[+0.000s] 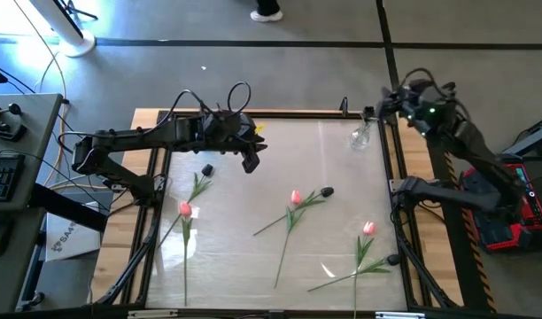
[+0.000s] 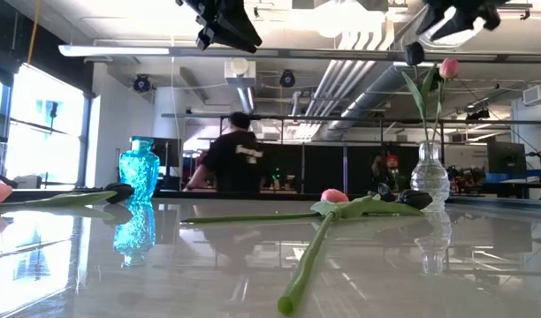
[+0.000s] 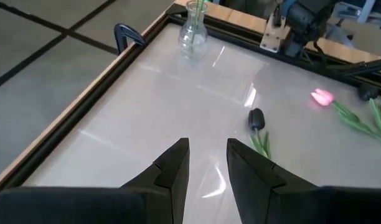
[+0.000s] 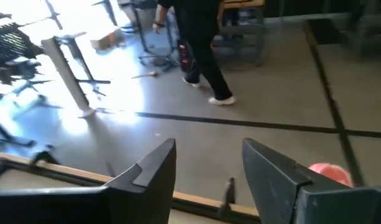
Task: Sort flowers into vase by color
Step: Put the black flower into the transparent vase
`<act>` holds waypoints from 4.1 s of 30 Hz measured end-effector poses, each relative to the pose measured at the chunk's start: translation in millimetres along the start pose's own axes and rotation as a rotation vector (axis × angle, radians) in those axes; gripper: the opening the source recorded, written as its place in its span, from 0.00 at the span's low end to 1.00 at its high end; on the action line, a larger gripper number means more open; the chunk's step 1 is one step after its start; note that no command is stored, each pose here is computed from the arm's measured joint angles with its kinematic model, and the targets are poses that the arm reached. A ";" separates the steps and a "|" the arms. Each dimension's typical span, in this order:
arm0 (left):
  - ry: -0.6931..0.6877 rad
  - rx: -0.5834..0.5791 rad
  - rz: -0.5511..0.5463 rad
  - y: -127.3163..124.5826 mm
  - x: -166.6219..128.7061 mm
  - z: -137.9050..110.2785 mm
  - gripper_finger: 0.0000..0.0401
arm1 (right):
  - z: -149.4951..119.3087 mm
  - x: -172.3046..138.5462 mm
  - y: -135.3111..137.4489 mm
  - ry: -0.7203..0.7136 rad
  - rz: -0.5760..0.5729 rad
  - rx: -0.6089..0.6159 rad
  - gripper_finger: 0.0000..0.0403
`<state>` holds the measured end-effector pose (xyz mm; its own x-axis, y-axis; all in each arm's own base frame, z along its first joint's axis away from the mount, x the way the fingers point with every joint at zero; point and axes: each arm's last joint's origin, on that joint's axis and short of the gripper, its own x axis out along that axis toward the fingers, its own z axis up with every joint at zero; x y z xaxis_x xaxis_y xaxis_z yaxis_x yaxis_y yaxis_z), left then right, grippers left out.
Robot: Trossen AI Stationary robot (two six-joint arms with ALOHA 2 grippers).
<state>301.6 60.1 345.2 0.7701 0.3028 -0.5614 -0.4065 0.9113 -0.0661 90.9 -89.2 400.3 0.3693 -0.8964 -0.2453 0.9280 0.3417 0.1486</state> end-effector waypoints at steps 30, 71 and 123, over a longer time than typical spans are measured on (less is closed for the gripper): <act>0.187 0.055 -0.148 1.0 29.3 -58.2 0.24 | -78.6 -32.0 40.9 0.926 0.480 0.409 0.43; 0.296 0.257 -0.132 -20.8 35.9 -106.2 0.24 | -286.1 11.0 156.4 0.940 -0.317 0.900 0.26; 0.277 0.184 -0.057 -18.8 36.6 -104.7 0.24 | -226.5 6.5 133.0 0.617 -0.003 0.490 0.00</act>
<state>285.9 24.8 239.5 0.6160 0.1860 -0.7654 -0.2515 0.9673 0.0326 227.9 14.4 201.5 0.4605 -0.5297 -0.7123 0.8546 0.0474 0.5172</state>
